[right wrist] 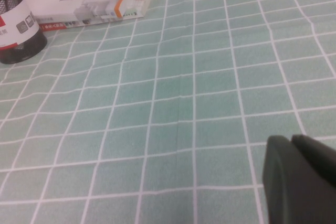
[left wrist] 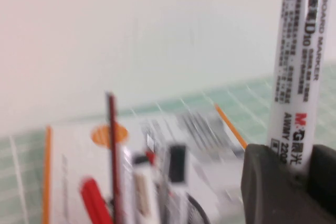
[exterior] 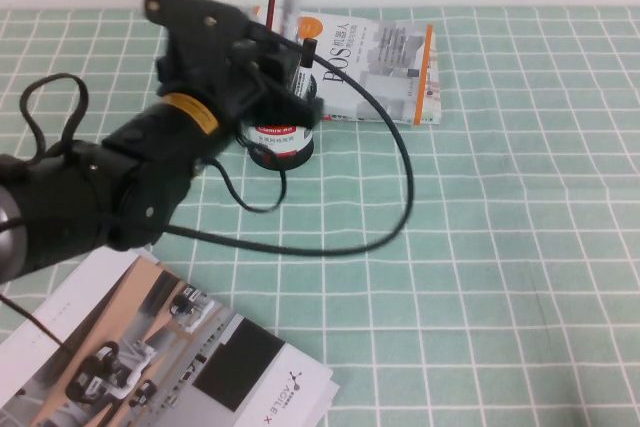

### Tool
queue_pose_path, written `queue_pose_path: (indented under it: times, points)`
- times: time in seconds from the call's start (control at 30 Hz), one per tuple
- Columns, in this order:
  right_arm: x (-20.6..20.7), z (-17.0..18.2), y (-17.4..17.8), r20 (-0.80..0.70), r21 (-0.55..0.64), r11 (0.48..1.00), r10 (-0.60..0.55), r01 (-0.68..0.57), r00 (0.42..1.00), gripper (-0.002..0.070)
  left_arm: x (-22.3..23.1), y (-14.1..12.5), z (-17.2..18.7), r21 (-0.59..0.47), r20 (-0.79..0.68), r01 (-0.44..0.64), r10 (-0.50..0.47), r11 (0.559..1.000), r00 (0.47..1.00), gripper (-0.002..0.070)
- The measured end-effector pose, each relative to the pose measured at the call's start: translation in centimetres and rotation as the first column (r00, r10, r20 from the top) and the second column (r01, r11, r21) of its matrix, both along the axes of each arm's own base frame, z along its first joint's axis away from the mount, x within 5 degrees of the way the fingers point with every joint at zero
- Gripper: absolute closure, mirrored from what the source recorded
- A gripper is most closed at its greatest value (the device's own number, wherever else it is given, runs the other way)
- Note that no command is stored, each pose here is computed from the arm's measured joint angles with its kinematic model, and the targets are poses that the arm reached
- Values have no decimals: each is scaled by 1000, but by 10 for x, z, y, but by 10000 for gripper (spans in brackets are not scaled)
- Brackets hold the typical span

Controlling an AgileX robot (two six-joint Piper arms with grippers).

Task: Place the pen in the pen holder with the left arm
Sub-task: Place the pen onto the pen holder

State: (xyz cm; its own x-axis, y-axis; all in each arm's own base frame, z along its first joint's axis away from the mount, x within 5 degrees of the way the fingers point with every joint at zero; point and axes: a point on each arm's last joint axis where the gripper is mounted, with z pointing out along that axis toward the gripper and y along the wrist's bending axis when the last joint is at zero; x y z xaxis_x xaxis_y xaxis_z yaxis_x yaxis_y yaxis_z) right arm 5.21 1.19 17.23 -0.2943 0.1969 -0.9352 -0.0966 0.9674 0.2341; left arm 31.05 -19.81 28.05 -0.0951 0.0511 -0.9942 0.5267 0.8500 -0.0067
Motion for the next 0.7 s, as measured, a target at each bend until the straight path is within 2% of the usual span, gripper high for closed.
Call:
queue_pose_path:
  times: [0.13,0.33,0.5,0.7]
  points:
    - [0,0,0,0,0,1000,0,0,1000,696,15,10,-4,-87,69,-47,53,995,996,564]
    - [0,0,0,0,0,1000,0,0,1000,696,39,20,-36,-212,43,-92,103,973,994,564]
    - [0,0,0,0,0,1000,0,0,1000,696,60,23,-64,-241,-18,-118,117,963,993,564]
    - [0,0,0,0,0,1000,0,0,1000,696,76,17,-76,-241,-15,-103,103,965,995,564]
